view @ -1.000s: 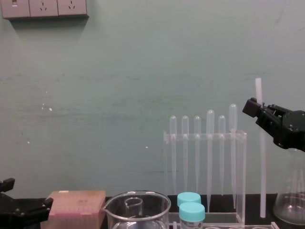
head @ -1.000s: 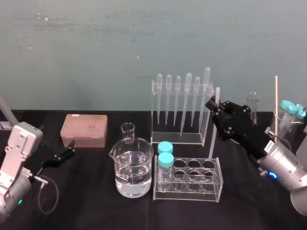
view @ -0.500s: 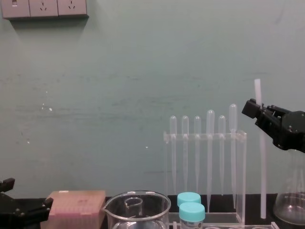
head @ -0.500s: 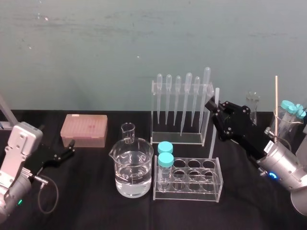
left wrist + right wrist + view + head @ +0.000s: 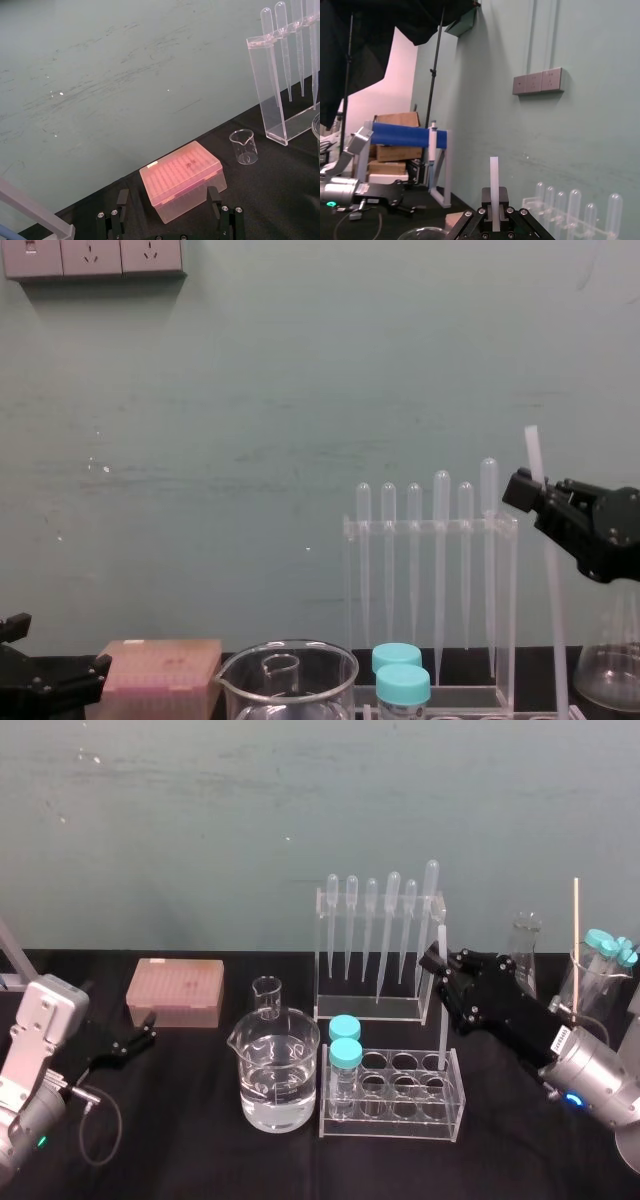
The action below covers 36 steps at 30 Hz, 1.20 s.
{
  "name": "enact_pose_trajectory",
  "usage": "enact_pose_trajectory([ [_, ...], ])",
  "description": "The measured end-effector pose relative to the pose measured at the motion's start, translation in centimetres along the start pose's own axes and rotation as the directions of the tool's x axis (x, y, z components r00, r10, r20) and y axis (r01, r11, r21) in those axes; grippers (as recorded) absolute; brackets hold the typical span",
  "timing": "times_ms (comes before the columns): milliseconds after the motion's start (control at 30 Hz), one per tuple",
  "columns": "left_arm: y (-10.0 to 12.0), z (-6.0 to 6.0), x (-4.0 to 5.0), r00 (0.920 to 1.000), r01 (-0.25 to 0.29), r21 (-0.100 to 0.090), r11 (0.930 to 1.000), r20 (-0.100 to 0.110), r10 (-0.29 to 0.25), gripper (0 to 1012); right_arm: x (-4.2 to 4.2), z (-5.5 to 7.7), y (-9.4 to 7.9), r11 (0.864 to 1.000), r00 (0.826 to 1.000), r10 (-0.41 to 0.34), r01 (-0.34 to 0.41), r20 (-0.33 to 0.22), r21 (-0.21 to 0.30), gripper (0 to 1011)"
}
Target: Pick up the stirring rod with one hand, then place it down.
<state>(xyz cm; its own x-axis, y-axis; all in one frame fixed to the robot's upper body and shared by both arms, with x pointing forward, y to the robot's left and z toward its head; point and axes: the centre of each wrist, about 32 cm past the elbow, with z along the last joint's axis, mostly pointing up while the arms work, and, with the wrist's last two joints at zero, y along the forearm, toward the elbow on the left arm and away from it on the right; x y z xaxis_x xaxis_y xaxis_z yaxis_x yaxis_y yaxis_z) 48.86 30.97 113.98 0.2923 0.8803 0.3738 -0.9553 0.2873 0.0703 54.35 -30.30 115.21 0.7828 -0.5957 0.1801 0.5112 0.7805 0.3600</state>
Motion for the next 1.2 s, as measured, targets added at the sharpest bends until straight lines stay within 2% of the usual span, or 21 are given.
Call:
enact_pose_trajectory([
  [400,0.0,0.0,0.00,1.0000,0.000,0.000,1.0000,0.000,0.000,1000,-0.68,-0.6,-0.3,0.999,0.998,0.037,-0.038,-0.053,-0.030,67],
  [633,0.0,0.0,0.00,1.0000,0.000,0.000,1.0000,0.000,0.000,1000,-0.63,-1.2,-0.3,0.997,0.996,0.050,-0.054,-0.068,-0.058,67],
  [1200,0.0,0.0,0.00,1.0000,0.000,0.000,1.0000,0.000,0.000,1000,-0.33,-3.1,-0.7,0.983,0.995,0.055,-0.069,-0.084,-0.170,67],
])
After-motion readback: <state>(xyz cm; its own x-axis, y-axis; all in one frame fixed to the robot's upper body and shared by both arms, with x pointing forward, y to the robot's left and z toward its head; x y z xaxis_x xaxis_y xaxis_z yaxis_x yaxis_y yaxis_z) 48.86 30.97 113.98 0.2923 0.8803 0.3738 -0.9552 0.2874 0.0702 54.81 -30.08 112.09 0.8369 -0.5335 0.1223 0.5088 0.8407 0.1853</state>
